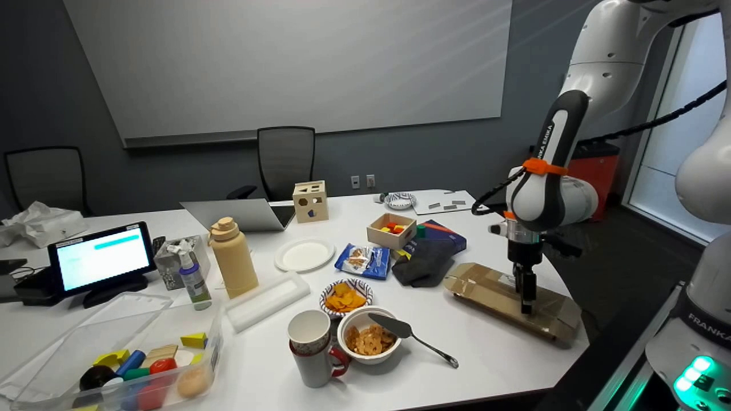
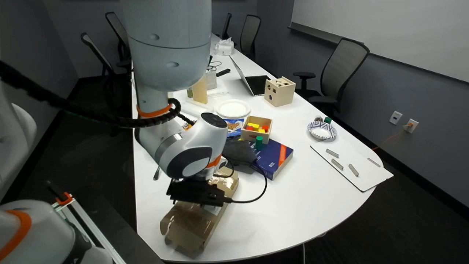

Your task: Close the brown box.

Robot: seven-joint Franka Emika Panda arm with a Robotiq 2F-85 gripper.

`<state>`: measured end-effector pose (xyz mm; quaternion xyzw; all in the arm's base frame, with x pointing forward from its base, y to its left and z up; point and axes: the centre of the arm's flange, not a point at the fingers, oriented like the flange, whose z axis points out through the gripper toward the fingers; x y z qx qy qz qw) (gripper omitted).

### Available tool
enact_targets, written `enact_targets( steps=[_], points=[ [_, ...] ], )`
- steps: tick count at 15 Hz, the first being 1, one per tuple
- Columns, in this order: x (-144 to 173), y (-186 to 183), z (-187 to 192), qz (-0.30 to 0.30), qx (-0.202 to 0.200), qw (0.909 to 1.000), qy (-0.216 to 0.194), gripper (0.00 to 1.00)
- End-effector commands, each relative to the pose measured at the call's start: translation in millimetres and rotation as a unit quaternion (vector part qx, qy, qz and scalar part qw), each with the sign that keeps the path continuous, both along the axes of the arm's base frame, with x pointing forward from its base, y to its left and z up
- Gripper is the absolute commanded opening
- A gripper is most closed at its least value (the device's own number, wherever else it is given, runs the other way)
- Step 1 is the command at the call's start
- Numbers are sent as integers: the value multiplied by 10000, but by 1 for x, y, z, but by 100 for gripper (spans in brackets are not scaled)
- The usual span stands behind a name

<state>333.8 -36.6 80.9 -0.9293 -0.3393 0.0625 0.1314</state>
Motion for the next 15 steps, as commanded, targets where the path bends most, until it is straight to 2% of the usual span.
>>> enact_targets(
  steps=[1,6,9,15],
  points=[
    [-1,16,44,-32,328,9994,-59,100],
    [0,24,75,-279,251,9993,16,100],
    [5,23,93,-488,-59,9988,-35,100],
    [9,22,126,-645,-347,9973,11,100]
  ],
)
